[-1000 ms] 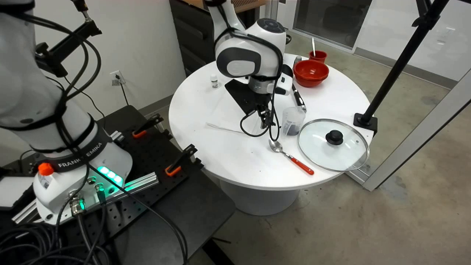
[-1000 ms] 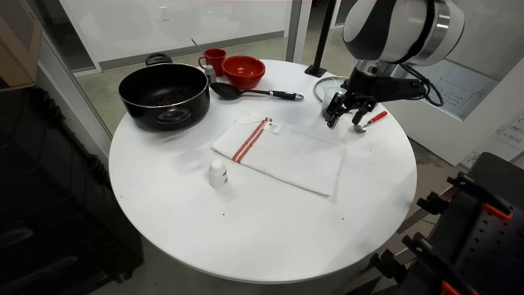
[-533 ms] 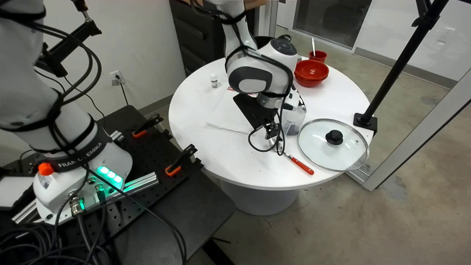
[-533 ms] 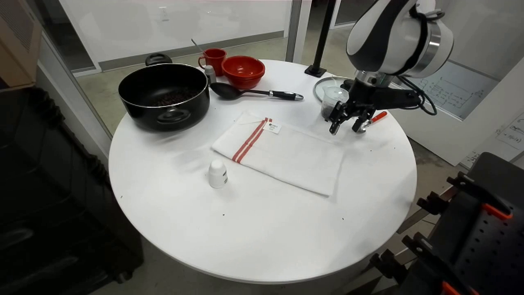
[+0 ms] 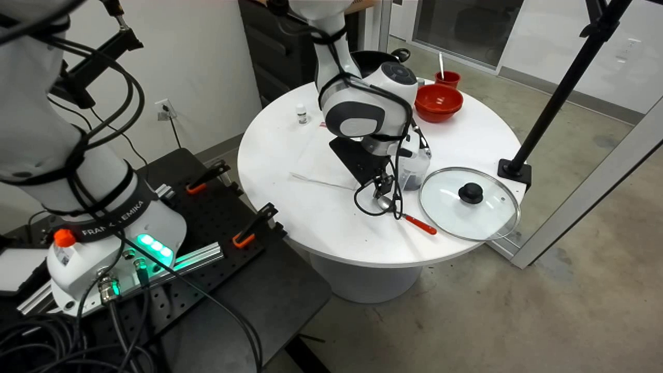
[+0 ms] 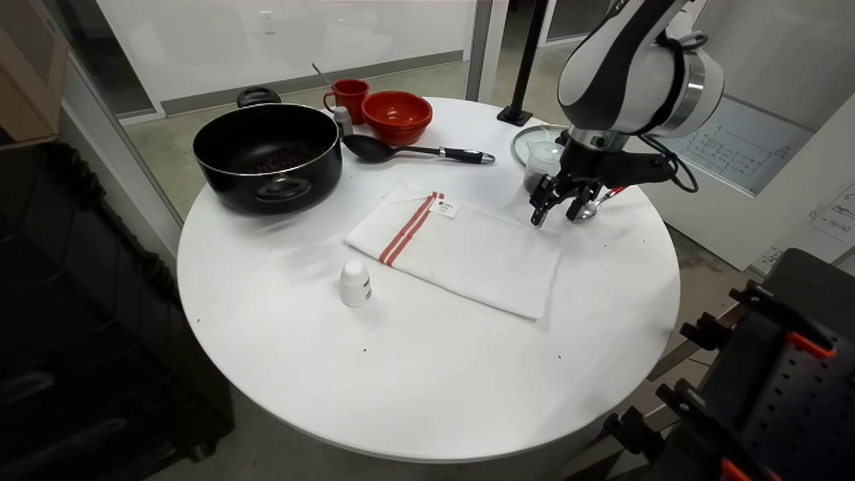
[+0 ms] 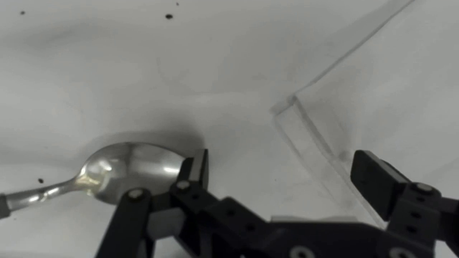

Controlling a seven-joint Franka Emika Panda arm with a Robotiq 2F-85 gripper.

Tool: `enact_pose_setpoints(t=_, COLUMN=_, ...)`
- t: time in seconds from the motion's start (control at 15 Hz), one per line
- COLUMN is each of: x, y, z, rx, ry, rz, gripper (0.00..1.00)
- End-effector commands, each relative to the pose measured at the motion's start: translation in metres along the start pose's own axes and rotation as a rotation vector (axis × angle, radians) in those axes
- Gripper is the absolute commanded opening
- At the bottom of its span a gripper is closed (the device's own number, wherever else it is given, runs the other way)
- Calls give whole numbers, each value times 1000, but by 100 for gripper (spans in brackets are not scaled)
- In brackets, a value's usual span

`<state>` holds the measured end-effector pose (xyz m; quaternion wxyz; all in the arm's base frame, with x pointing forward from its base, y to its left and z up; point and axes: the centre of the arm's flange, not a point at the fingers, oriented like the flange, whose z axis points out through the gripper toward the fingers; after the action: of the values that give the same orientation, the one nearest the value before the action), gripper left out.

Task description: Fold the cloth on the table

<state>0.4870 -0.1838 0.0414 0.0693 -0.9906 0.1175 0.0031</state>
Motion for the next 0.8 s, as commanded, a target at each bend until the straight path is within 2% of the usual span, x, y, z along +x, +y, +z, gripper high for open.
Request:
enact_pose_setpoints(t=0.0, x=4, y=-7, z=-4, rx=0, ry=34, rz=-37, gripper=100)
enact_pose_setpoints(t=0.73, x=-6, y=-24, z=-46, rx=60, ry=110, rz=-70, gripper=100)
